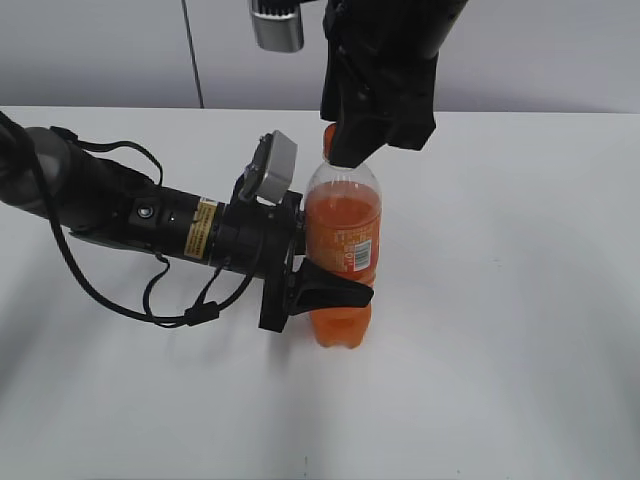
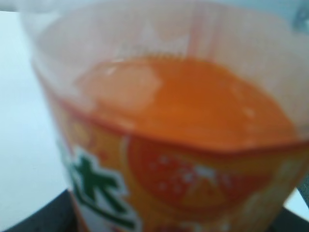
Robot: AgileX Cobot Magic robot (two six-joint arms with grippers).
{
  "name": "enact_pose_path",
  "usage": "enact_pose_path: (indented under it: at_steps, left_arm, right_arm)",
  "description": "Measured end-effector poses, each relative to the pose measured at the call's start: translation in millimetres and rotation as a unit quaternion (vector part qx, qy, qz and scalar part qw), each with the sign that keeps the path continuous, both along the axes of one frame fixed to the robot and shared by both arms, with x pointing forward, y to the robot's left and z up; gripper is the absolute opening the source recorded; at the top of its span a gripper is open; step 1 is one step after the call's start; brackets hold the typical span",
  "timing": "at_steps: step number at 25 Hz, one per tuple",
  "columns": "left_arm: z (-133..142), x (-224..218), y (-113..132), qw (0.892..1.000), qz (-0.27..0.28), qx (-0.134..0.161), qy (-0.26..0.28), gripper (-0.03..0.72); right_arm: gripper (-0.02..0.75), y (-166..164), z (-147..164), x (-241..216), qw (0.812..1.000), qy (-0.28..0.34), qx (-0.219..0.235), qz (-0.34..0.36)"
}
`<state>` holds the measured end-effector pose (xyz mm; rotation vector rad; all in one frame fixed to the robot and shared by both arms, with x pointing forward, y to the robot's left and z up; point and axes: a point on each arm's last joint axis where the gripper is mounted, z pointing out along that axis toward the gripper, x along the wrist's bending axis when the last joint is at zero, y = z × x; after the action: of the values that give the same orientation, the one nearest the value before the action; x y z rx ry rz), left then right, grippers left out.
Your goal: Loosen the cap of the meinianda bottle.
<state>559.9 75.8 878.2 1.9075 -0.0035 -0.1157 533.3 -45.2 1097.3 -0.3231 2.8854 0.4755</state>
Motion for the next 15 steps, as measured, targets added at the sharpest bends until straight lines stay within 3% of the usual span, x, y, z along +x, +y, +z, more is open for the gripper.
enact_pose_path:
  at_steps: [5,9,12,15]
  left_arm:
    - [0,0,0,1.0,0.0,0.0,0.0,0.413]
    - [0,0,0,1.0,0.001,0.0,0.002,0.413]
    - [0,0,0,1.0,0.001,0.0,0.002,0.413]
    - [0,0,0,1.0,0.001,0.001,0.001,0.413]
  right_arm:
    - [0.376,1,6,1,0.999,0.006,0.013,-0.038]
    - [0.377,2,15,2,0.992,0.024,0.04,-0.114]
    - [0.377,4,21,0,0.981,0.055,0.069,-0.171]
    - [0.377,5,25,-4,0.959,0.097,0.095,-0.249]
